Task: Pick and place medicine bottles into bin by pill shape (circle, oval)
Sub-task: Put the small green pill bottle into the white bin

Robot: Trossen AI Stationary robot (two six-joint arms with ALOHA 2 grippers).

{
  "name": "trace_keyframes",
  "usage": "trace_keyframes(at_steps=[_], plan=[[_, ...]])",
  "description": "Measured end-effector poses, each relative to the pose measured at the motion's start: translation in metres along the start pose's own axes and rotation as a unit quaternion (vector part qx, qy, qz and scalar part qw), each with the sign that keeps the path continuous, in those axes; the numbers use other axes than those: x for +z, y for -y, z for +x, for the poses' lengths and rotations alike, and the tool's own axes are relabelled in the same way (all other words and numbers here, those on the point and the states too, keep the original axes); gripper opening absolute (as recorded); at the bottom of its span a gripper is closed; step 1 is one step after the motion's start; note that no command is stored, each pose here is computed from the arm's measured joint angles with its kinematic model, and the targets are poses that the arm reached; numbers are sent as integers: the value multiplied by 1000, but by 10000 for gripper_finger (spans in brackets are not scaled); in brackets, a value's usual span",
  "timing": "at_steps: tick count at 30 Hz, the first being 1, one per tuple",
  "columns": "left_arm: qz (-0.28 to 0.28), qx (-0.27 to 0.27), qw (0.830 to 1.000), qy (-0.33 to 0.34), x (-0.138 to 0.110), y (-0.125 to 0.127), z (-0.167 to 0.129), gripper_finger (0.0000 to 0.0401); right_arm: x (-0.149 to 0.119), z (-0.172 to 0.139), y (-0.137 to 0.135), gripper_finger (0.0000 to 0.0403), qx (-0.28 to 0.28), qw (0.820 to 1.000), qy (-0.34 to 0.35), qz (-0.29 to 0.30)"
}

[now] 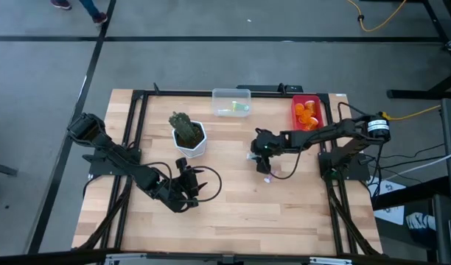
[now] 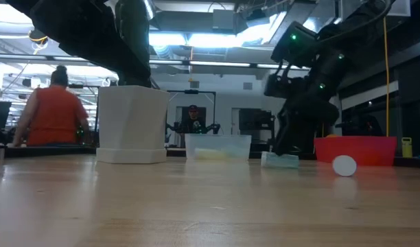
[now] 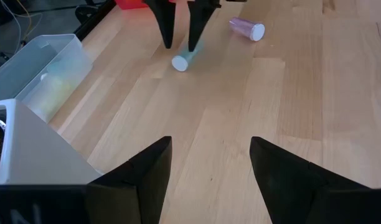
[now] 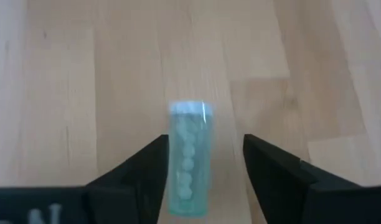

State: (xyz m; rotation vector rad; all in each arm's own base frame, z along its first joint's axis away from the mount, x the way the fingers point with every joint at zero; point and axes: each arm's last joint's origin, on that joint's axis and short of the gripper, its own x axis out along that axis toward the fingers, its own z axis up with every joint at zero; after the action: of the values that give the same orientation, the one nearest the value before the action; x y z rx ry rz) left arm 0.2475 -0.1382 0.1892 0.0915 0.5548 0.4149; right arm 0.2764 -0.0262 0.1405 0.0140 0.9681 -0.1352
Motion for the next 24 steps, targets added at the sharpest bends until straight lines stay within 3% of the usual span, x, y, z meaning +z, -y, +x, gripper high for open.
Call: trace_keyframes(at_steps=[4, 17, 24], plan=[[0, 0, 1000, 0, 0, 0, 0, 211, -6, 3, 0, 225, 0, 1000, -11, 0], [-2, 0, 1000, 0, 0, 0, 0, 211, -17, 19, -3, 228, 27, 998, -53, 20], [-2, 0, 1000, 0, 0, 0, 0, 211, -12, 22, -3, 208, 14, 1000, -23, 7]])
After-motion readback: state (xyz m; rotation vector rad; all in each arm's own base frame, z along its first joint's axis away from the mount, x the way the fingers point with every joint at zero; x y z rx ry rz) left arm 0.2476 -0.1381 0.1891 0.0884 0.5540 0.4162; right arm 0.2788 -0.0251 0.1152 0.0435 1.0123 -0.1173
